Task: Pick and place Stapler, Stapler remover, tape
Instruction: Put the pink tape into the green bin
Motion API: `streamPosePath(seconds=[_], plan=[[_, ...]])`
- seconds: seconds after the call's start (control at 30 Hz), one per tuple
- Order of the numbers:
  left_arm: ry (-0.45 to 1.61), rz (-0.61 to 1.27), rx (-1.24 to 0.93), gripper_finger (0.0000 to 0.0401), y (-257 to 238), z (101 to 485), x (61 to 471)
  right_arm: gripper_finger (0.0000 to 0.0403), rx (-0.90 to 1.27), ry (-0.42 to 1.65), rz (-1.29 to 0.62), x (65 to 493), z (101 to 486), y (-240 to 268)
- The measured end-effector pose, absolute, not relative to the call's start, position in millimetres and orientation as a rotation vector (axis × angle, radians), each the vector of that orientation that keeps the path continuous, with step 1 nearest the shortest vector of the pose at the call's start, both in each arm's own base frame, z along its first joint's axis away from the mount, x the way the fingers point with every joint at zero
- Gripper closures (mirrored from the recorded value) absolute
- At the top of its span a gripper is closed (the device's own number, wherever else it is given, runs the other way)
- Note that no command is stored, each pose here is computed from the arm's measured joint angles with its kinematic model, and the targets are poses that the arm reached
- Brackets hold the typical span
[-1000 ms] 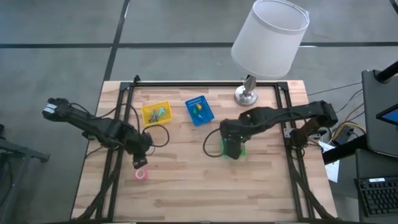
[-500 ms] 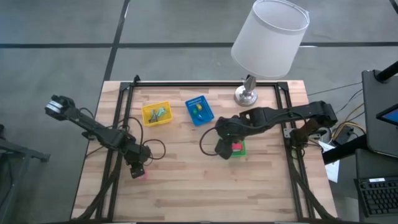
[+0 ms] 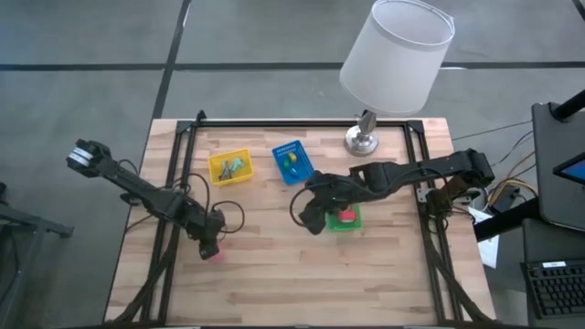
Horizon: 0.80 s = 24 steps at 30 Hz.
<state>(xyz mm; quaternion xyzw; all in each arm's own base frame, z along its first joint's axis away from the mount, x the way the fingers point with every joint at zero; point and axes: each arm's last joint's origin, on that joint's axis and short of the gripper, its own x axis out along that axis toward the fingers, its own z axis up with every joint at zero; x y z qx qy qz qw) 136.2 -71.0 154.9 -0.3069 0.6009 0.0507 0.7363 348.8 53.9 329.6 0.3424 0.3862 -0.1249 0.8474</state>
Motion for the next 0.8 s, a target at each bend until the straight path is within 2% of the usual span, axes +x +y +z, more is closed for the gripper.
streamPosePath(seconds=[0.1, 0.33, 0.6, 0.8], plan=[[1.291, 0.117, -0.668, 0.0291, -72, 155, 139, 0.0179, 0.732, 0.762, -0.258, 353, 330, 54], [1.208, 0.112, -0.678, 0.039, -73, 157, 145, 0.0177, 0.806, 0.682, -0.287, 357, 332, 56], [1.058, 0.113, -0.727, 0.0399, -77, 171, 158, 0.0179, 0.883, 0.651, -0.335, 357, 324, 64], [0.954, 0.11, -0.709, 0.0399, -80, 191, 168, 0.0181, 0.967, 0.584, -0.277, 360, 311, 81]])
